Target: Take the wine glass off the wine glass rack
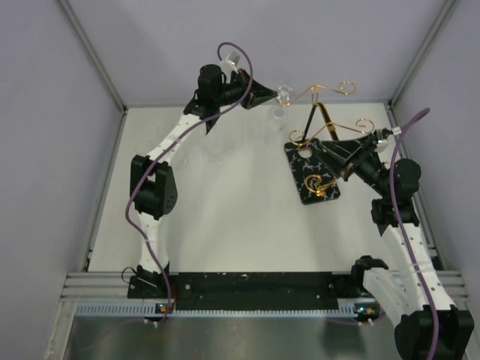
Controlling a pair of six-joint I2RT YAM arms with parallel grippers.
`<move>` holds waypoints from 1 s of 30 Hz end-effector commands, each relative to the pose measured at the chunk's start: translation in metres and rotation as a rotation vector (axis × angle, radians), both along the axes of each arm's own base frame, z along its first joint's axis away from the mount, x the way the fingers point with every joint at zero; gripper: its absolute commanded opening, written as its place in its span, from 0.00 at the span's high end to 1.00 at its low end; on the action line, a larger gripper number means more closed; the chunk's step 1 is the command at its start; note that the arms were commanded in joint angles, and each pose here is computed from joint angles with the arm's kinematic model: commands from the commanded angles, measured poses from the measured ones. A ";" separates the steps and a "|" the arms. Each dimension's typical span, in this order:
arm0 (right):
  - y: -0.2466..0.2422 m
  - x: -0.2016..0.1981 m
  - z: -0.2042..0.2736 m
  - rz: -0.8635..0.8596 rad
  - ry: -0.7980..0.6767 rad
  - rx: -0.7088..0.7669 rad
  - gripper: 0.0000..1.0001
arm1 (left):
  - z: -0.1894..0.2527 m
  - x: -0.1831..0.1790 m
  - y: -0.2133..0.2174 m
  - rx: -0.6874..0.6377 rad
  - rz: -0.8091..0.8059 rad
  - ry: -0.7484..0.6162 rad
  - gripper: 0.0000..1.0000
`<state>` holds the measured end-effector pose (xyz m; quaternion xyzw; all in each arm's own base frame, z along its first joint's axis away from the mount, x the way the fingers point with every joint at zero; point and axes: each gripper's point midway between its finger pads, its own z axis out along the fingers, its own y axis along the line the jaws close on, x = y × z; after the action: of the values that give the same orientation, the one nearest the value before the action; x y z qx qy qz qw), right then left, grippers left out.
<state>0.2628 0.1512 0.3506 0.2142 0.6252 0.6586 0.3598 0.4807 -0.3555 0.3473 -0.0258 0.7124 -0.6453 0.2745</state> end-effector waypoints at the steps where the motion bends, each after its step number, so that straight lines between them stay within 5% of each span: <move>1: 0.002 -0.008 0.017 0.004 -0.061 0.002 0.41 | 0.059 -0.035 0.003 -0.055 -0.066 -0.173 1.00; 30: 0.004 -0.010 0.012 0.017 -0.063 -0.005 0.41 | 0.066 0.020 -0.023 -0.221 -0.027 -0.217 1.00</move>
<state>0.2582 0.1510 0.3544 0.2115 0.6222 0.6594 0.3651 0.5036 -0.3894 0.3510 -0.0182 0.6737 -0.6931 0.2556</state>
